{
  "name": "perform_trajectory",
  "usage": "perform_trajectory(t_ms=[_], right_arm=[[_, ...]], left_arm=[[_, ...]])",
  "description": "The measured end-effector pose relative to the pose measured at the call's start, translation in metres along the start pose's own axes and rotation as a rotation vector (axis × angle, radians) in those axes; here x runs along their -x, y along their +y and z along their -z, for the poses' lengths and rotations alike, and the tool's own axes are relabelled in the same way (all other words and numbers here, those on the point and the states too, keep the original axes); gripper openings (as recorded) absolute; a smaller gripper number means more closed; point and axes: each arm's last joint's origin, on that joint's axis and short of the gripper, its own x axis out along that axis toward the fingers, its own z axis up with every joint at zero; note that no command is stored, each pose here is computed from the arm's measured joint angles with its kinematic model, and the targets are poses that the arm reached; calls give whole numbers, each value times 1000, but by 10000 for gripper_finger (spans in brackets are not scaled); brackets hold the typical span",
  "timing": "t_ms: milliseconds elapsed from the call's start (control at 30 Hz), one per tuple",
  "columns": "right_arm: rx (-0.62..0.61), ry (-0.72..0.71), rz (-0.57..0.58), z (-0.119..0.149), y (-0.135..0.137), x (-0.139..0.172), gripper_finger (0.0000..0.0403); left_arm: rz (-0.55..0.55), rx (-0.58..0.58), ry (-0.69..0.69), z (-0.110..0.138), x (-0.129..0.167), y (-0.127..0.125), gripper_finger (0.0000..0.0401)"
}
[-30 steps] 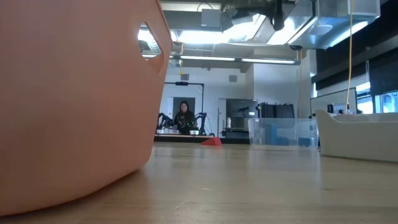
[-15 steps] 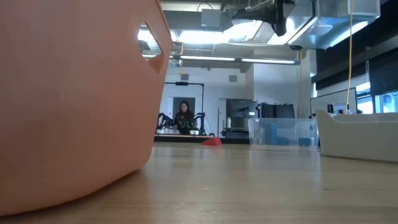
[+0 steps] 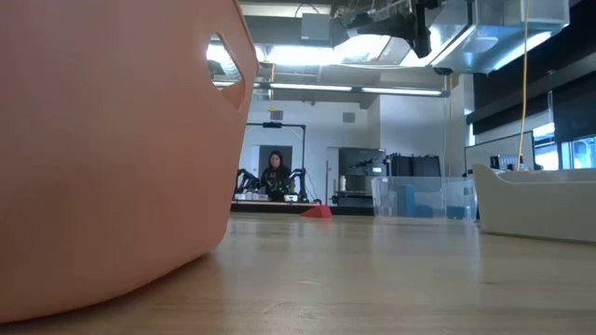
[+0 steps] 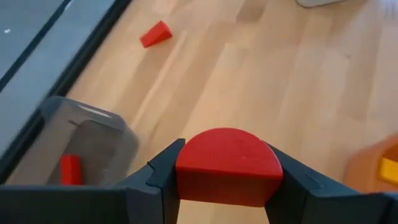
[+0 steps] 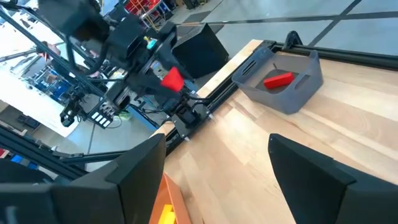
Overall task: Sort & place blocks by color
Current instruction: Put the bottom red block into the black transparent bin
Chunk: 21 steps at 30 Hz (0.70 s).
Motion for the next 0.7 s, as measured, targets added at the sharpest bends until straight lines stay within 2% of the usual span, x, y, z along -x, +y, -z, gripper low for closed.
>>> perform_trajectory(t_ms=[167, 700], right_arm=[[-8, -2, -1, 0, 0, 0, 283], [-28, -13, 12, 0, 0, 0, 283]], left_arm=[[20, 6, 17, -4, -4, 16, 158], [43, 1, 21, -3, -3, 15, 158]])
